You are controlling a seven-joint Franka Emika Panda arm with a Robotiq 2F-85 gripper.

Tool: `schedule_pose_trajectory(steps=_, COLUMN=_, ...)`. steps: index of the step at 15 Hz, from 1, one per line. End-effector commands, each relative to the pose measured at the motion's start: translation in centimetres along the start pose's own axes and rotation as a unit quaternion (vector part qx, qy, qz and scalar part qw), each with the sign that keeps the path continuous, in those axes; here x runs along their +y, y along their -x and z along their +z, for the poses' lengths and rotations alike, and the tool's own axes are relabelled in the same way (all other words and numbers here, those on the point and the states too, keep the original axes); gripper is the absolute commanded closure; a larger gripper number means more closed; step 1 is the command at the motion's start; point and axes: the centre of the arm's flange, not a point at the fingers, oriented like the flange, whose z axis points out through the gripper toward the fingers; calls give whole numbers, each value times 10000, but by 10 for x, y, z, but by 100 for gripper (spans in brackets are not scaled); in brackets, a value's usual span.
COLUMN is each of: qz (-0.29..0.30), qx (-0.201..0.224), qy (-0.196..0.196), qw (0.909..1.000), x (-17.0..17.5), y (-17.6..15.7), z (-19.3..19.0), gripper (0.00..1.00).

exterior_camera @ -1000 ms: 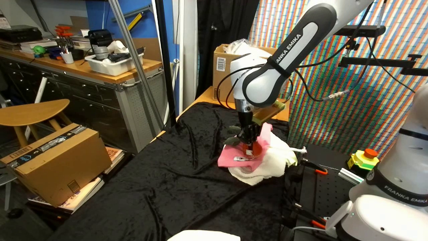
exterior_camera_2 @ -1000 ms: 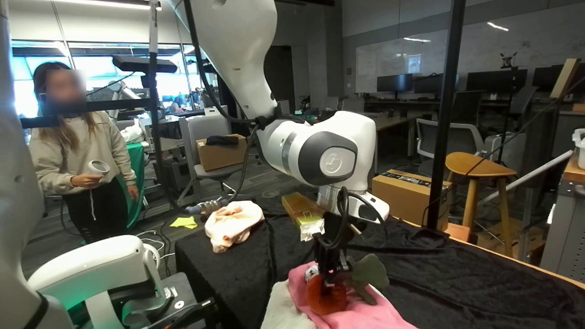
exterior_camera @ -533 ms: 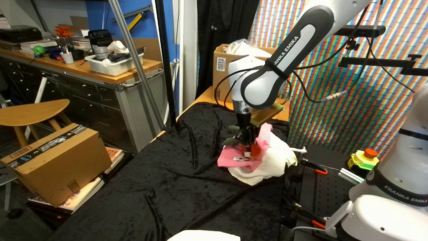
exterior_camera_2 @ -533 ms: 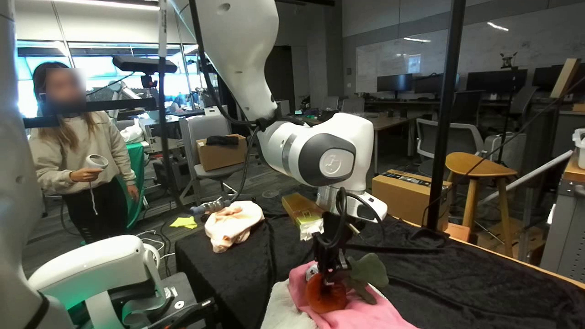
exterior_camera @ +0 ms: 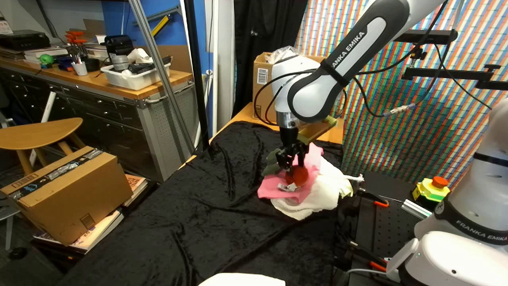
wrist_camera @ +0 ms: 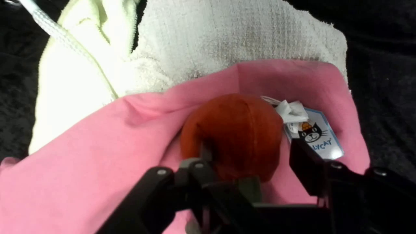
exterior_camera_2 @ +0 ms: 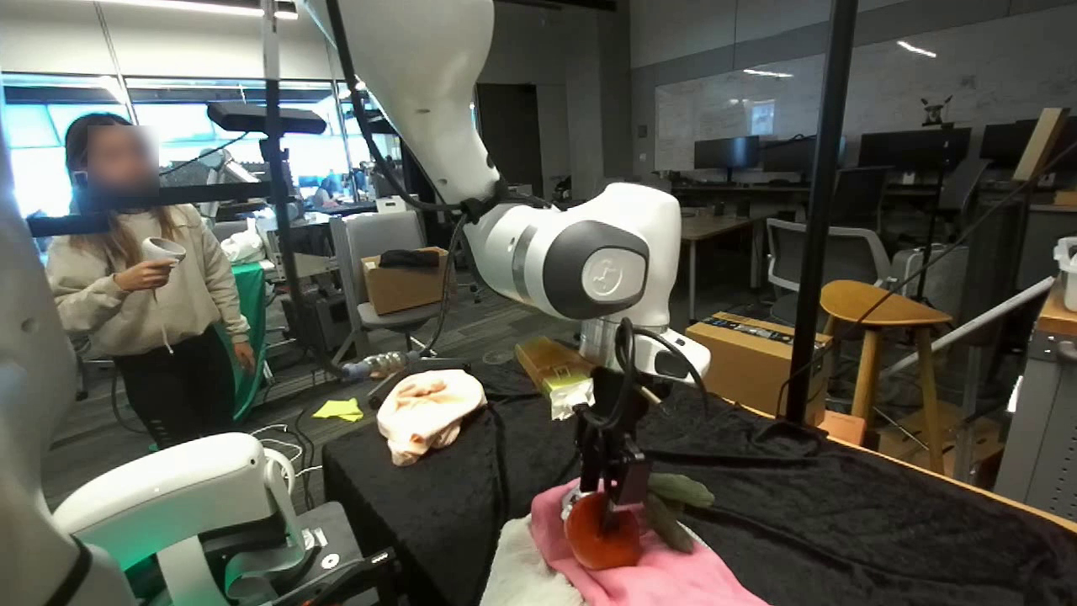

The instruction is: Pile the white rope, towels, t-shirts and radish together on the right side of the table

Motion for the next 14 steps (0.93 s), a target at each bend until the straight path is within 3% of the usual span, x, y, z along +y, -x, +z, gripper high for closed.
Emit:
schedule_pose_trajectory(steps=1, qz=-175, qx=250, qy=99, qw=9995, x=-4, y=33, z=-50, gripper=5)
schedule_pose_trajectory(steps=2, qz=-262, qx=339, qy=134, qw=9990, x=-8, y=38, z=-61, gripper=0)
schedule_pose_trajectory(steps=8, qz=-997, qx=600, qy=204, qw=9930, x=-61, y=73, z=-111, gripper=0)
schedule_pose_trajectory(steps=14, qz=-1912, qx=701, qy=262, qw=9787, x=-156, y=114, z=-102, gripper=0)
